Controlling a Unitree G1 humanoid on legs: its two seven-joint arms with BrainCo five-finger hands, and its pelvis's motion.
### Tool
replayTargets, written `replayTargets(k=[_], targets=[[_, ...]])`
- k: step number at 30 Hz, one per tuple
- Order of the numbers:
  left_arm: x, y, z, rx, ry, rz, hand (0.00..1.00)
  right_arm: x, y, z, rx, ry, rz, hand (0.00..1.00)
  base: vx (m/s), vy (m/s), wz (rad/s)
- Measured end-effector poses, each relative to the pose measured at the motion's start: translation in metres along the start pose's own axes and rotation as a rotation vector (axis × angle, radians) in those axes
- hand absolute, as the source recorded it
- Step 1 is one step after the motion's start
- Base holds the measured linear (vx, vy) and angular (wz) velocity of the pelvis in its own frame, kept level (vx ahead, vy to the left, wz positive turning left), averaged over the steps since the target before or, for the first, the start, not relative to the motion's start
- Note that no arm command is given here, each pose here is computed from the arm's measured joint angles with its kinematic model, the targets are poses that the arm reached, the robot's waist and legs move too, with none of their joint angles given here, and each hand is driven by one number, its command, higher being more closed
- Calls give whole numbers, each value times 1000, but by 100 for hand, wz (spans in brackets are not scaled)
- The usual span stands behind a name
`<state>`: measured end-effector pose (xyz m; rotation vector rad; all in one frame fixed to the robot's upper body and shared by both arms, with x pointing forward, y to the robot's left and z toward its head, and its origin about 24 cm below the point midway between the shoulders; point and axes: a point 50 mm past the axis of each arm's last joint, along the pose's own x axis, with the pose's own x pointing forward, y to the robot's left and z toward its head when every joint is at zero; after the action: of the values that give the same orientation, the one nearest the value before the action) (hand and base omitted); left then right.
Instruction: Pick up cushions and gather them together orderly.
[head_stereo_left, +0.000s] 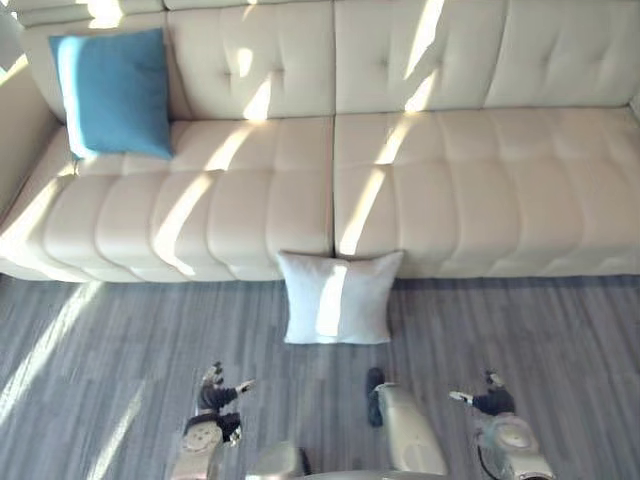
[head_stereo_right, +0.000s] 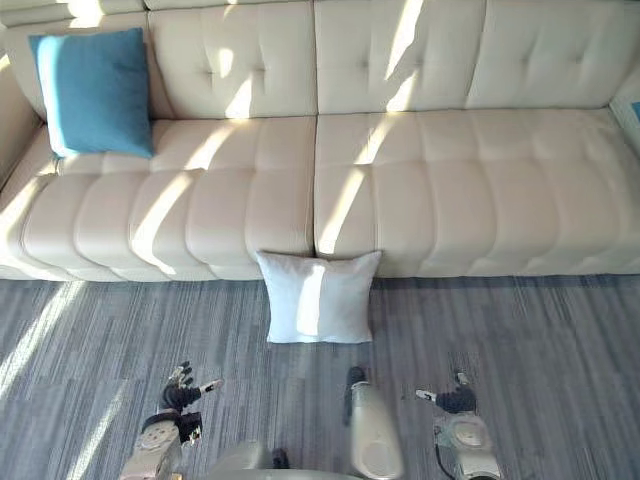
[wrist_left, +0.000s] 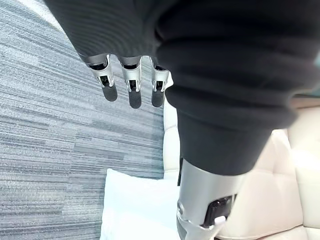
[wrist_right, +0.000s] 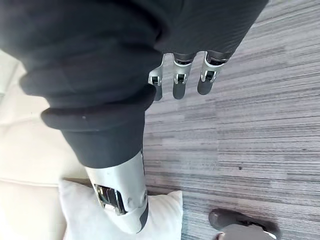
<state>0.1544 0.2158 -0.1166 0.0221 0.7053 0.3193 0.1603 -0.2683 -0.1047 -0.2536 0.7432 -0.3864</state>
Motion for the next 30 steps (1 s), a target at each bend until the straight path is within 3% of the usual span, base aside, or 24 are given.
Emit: replayTargets(k=[9, 12, 21, 30], targets=[[-3, 5, -8, 15, 23, 14, 0, 2, 1, 9, 17, -28, -5, 0, 164, 99, -43], [5, 1, 9, 18, -23, 1, 0, 2, 3, 14, 21, -48, -16, 0, 79, 151, -4], [28, -11, 120, -11, -366, 10, 0, 6, 15, 119, 118, -402, -61, 0, -83, 2, 12], [15, -11, 291, -306, -770, 43, 0, -21, -2, 303, 342, -848, -107, 0, -163, -52, -1]])
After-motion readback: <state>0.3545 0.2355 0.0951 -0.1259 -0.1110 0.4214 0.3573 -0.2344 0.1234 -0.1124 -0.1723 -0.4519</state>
